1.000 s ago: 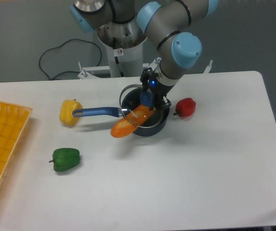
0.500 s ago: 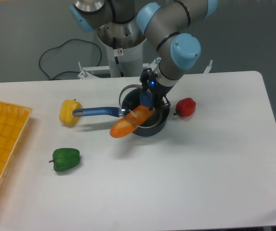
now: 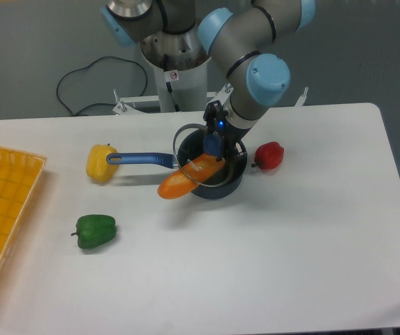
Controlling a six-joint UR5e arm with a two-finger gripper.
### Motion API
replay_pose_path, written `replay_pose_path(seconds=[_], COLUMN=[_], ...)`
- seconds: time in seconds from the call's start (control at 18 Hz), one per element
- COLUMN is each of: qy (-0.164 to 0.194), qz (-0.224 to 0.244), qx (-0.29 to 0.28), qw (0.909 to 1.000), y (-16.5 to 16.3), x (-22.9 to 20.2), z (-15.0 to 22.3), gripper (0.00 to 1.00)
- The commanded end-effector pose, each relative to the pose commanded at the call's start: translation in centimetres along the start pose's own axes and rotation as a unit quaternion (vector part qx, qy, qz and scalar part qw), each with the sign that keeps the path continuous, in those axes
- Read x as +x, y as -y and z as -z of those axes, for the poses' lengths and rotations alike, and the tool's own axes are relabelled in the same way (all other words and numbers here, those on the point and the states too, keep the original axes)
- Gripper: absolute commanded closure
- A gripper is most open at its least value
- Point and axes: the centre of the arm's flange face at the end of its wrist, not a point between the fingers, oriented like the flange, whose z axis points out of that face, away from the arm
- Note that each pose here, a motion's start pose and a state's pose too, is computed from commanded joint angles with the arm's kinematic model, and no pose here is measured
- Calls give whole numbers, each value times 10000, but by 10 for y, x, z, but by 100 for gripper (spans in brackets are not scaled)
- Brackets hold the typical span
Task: Close the pot lid
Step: 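Hold the lid on the pot and adjust its seating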
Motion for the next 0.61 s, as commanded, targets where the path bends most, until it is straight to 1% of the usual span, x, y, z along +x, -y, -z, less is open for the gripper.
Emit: replay_pose_path(seconds=[0.11,0.17,0.22,0.39,0.5,0.56,0.61], qy=[2,-1,0,-2,-11,-6,0], qz=[7,0,0,0,-1,-2,-4], qx=[2,-7,0,-15,-122,-139,-147], qw=[10000,10000,10000,10000,9999,9999,9999], y=[-1,0,0,0,-2,-3,-3], x=[0,0,0,-1,-1,-1,-1], z=[0,0,0,0,1,2,2], gripper=[42,36,26,25,24,22,18])
